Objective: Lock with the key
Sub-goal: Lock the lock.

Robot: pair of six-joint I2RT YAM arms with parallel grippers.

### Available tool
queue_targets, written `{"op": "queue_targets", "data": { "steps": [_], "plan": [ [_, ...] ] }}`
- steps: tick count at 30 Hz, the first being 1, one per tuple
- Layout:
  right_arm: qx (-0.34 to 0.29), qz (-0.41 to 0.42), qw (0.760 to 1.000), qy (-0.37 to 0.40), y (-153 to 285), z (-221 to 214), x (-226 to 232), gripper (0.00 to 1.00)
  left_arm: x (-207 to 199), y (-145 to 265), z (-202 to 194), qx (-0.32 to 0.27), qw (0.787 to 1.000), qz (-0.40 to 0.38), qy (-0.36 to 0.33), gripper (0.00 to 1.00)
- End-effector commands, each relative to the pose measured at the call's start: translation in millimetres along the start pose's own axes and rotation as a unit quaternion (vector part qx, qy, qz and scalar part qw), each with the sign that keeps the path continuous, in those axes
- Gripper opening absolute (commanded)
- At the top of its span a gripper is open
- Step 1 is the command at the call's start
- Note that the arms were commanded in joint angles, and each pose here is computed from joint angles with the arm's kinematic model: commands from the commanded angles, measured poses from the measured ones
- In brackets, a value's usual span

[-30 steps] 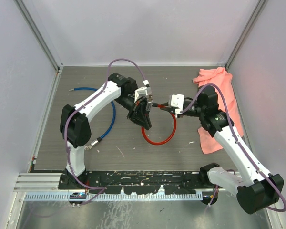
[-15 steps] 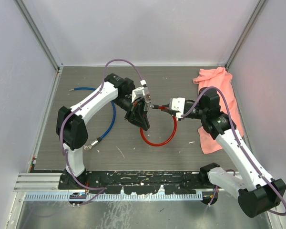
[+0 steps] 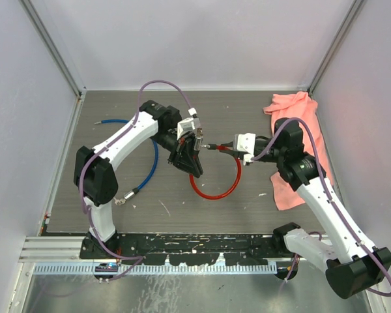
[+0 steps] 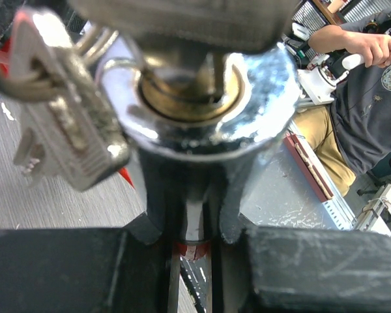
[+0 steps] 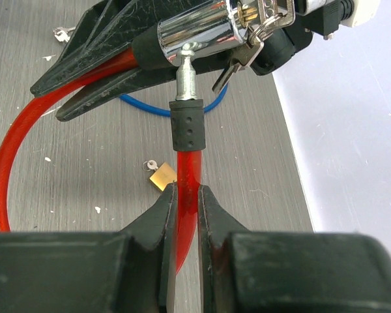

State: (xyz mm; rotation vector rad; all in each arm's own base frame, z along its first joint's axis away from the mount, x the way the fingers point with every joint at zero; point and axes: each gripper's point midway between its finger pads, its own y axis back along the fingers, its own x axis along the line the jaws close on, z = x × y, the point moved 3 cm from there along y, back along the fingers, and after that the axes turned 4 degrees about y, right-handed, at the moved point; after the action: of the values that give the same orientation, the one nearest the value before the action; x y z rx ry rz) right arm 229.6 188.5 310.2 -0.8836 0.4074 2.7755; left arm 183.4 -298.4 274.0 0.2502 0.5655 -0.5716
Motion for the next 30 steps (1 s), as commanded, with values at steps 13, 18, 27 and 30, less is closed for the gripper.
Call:
{"op": "queue_targets", "data": {
  "steps": [13,18,27,30],
  "plan": [
    [-0.025,-0.038,0.999,0.026,-3.1,20.8,-24.2,0.01,-47.1,-6.7,15.5,-0.037,0.998,-0.028,0.043,0.00],
    [-0.026,-0.030,0.999,0.028,-6.5,17.1,-19.1,0.01,-47.6,-10.0,16.9,-0.034,0.998,-0.033,0.040,0.00],
    [-0.036,0.002,0.998,0.044,-4.2,21.8,-4.9,0.01,-43.8,-9.6,20.5,-0.035,0.998,-0.033,0.043,0.00],
    [-0.035,0.006,0.998,0.051,-2.2,22.2,-2.0,0.01,-43.2,-9.4,20.1,-0.036,0.998,-0.033,0.049,0.00]
  ]
}}
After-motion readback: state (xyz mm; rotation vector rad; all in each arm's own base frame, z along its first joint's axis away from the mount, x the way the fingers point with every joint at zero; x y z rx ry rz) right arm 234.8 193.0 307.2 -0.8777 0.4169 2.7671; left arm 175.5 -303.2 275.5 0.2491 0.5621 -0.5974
